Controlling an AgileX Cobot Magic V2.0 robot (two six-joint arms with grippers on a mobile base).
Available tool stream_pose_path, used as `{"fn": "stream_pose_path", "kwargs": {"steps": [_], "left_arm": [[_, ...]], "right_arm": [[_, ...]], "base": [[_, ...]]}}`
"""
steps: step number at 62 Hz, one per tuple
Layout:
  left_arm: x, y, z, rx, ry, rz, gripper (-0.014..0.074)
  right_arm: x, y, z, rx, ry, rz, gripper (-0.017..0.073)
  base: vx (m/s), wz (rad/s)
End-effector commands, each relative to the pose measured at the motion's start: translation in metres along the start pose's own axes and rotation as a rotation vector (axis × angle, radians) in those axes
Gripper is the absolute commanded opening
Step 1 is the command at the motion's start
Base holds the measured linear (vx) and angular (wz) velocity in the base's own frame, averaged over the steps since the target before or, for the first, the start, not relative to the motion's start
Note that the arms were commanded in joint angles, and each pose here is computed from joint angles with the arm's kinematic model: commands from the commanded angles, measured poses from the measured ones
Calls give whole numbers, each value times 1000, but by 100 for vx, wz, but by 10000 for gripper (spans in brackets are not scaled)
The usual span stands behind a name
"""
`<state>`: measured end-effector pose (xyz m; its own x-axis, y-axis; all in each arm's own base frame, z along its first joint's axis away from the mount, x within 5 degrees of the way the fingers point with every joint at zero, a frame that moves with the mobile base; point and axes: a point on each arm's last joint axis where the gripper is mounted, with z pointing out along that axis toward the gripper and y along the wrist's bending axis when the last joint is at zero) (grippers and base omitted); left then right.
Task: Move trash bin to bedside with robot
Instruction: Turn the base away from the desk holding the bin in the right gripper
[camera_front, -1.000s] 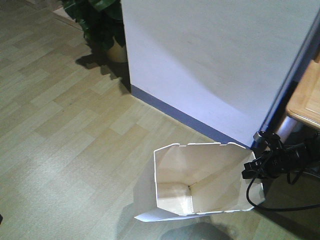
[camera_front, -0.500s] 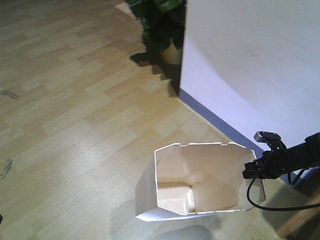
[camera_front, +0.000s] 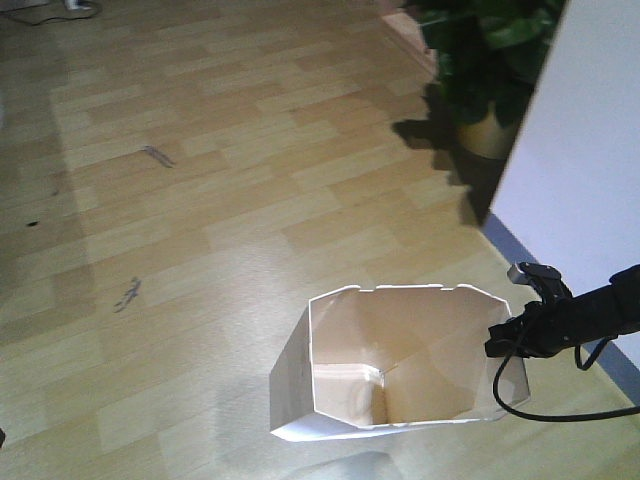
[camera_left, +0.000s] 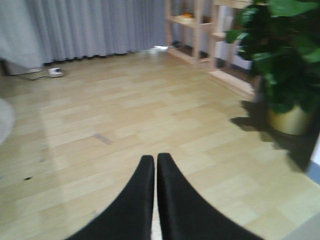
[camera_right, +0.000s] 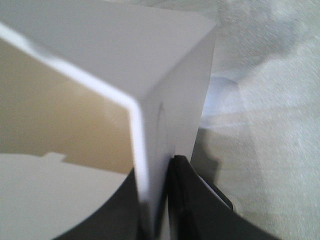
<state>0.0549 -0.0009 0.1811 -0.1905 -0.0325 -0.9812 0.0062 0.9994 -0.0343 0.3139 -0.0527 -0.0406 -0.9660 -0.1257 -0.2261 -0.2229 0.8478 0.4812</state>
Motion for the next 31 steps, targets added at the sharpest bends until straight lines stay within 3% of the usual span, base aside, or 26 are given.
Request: {"fn": "stream_pose_path", "kwargs": {"steps": [1,31], "left_arm": [[-1,0,0,7,-65,-6,-6],[-1,0,0,7,-65,-6,-6]], "right_arm": [[-21,26,-24,-209,-105,-9,-6],[-21,26,-24,-209,-105,-9,-6]], "base": [[13,59],[14,50]]}}
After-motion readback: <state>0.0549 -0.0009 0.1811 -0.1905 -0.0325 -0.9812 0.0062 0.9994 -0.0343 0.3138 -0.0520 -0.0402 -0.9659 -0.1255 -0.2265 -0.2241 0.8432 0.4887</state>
